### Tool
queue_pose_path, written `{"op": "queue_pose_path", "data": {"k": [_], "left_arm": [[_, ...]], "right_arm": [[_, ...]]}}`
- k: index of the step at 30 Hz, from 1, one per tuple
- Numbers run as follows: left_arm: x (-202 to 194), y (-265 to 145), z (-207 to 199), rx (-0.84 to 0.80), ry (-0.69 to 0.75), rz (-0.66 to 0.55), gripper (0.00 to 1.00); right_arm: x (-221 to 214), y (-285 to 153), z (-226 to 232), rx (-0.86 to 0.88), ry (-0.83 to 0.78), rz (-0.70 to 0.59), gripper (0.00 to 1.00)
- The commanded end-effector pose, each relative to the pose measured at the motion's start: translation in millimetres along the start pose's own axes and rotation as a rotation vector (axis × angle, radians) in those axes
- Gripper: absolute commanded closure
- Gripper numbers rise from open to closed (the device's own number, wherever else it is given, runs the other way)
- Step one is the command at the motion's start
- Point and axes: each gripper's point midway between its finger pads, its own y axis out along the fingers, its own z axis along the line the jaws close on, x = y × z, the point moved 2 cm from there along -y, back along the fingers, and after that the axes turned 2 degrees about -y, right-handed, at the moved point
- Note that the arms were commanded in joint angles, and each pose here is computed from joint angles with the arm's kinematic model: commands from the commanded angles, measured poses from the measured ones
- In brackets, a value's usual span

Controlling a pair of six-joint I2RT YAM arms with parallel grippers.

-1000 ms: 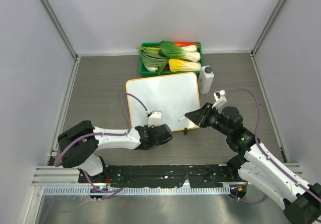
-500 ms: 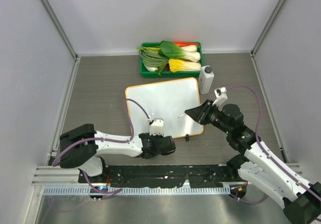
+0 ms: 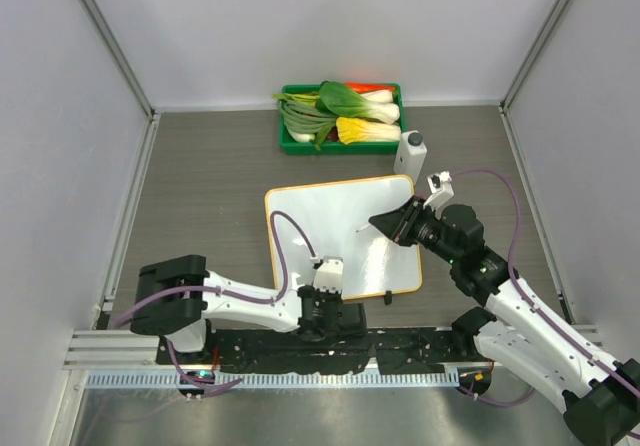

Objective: Write a sentence on the whiteboard
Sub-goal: Move the whiteboard stand to the center of the board, then hold the whiteboard on the whiteboard stand.

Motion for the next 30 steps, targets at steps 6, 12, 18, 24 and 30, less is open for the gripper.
{"op": "queue_pose_path", "data": {"k": [6,12,18,24,30], "left_arm": [[-15,-9,-19,0.010,0.024,0.002,0.93],[-19,-14,-15,0.011,0.042,0.006,0.48],[-10,-29,-21,-0.026,0.053,-0.030,0.10],[7,-48,-31,-0.118,0.014,-0.059,0.00],[28,-70,-43,-0.273,-0.006,-0.107,0.00]], "right_arm": [[27,-6,22,0.056,-0.039,-0.094,0.99],[26,-10,20,0.043,-0.042,-0.086,0.99],[25,-12,19,0.045,-0.052,-0.086,0.99],[24,-18,18,0.038,-0.056,-0.090,0.99],[23,-20,16,0.025,-0.062,-0.086,0.99]]}}
